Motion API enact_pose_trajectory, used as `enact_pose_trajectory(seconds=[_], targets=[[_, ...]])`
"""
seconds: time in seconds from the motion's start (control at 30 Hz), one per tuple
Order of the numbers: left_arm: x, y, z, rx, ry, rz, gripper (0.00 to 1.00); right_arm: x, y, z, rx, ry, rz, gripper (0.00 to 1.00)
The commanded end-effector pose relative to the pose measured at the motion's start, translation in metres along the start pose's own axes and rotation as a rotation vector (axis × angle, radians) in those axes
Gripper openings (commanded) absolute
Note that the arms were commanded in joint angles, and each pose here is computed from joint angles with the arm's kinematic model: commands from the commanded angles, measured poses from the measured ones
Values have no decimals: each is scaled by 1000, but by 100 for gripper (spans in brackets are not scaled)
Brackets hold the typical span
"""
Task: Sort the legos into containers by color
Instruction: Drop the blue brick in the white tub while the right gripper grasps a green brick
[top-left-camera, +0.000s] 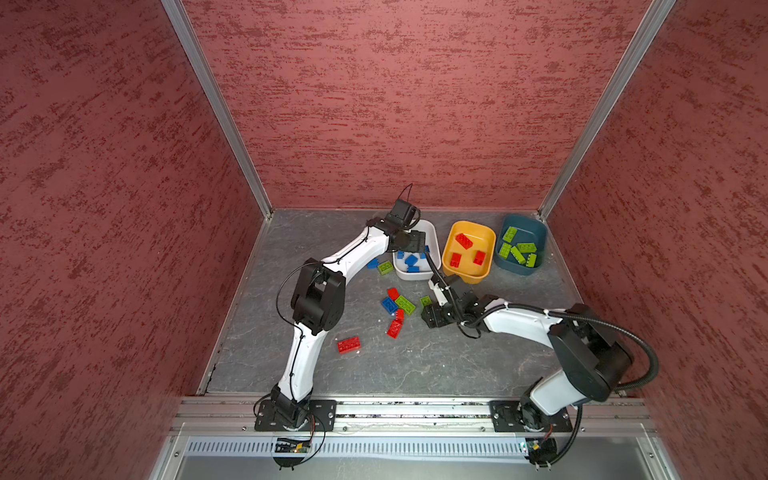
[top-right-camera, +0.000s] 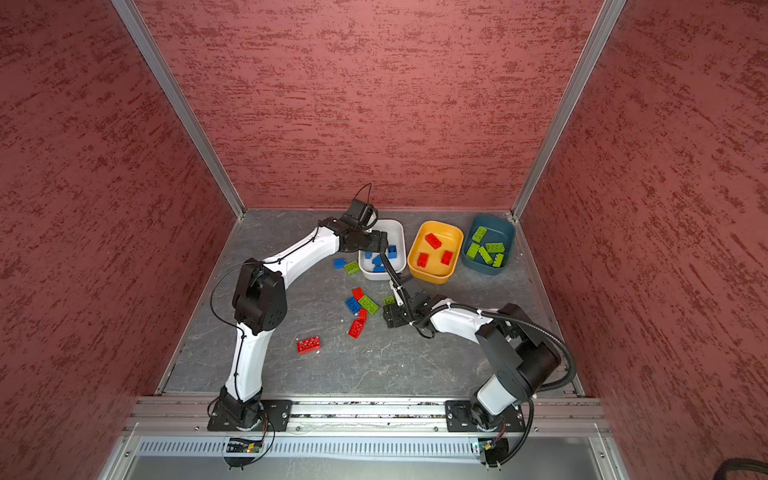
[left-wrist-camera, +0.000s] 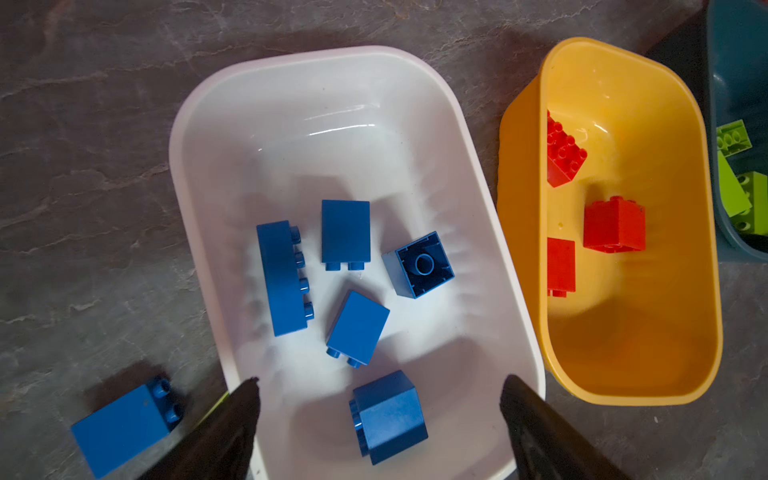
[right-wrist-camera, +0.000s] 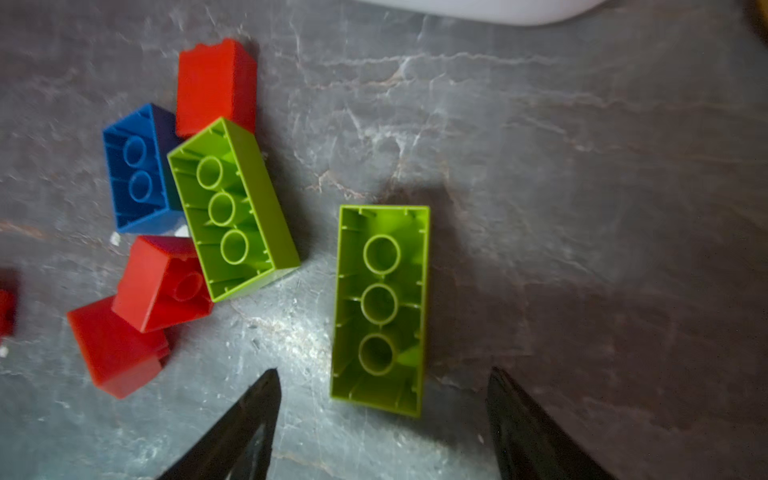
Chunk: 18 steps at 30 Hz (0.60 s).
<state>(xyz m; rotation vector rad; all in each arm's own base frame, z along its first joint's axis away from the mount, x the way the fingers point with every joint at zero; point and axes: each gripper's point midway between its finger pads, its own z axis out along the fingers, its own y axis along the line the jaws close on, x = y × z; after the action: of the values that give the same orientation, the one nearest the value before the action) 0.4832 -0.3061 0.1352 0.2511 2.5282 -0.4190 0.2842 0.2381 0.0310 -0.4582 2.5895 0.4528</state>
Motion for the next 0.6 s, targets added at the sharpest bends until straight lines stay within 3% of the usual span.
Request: enact_pose_trajectory(seconds=[0.0, 0.2, 0.57], targets=[[-11, -3, -29, 30, -19, -37, 96, -21, -3, 1, 91, -55, -60, 71], [-8, 14, -52, 39, -43, -112, 99, -22, -7, 5, 210, -59, -134, 58], [13, 37, -70, 31, -66, -205, 100, -16, -6, 14, 209, -37, -183, 41]])
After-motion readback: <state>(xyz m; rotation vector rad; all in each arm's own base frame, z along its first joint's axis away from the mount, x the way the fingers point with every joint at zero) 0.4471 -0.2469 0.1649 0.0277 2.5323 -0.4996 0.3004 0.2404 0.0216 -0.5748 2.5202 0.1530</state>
